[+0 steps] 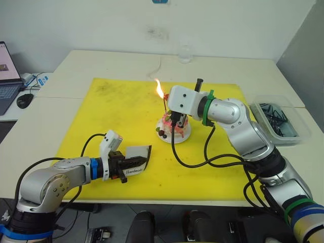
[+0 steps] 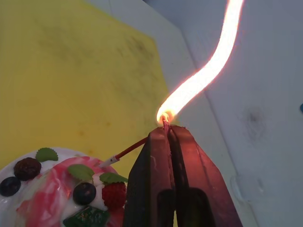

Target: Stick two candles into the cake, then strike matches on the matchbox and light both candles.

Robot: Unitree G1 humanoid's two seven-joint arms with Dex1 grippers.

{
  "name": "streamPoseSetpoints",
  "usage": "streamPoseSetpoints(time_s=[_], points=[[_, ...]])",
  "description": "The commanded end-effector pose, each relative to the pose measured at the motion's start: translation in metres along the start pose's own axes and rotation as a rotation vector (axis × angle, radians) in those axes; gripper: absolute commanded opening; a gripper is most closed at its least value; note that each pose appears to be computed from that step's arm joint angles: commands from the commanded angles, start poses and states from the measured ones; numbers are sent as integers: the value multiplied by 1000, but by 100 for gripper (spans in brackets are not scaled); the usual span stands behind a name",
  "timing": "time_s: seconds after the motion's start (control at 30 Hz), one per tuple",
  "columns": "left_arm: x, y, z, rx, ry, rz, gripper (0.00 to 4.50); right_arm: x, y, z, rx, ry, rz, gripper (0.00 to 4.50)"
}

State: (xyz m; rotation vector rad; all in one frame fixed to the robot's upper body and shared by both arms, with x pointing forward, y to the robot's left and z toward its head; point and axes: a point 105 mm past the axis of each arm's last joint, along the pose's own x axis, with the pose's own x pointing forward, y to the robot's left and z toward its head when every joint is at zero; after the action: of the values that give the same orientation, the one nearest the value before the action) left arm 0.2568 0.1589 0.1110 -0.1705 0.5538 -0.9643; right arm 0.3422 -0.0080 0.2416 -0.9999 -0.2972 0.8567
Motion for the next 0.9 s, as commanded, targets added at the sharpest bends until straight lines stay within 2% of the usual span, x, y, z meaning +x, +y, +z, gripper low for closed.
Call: streamPoseSetpoints(time_s=[0.03,0.33,0.47,0.6,0.9], points=[[5,-6,3,21,-6,-29,0,-4,-12,11,-49,-26,-33,2],[3,-9,1,23,-3,-31,0,-10,-12,24,-2,-63,-31,2],[2,-9,0,24,-1,-31,0,-14,-23,32,8,-88,-59,2],[4,-10,1,26,-1,-37,0,-15,-23,15,-11,-32,-47,2],[6,-9,3,28,-4,-42,0,-12,-18,4,-25,8,-20,2]])
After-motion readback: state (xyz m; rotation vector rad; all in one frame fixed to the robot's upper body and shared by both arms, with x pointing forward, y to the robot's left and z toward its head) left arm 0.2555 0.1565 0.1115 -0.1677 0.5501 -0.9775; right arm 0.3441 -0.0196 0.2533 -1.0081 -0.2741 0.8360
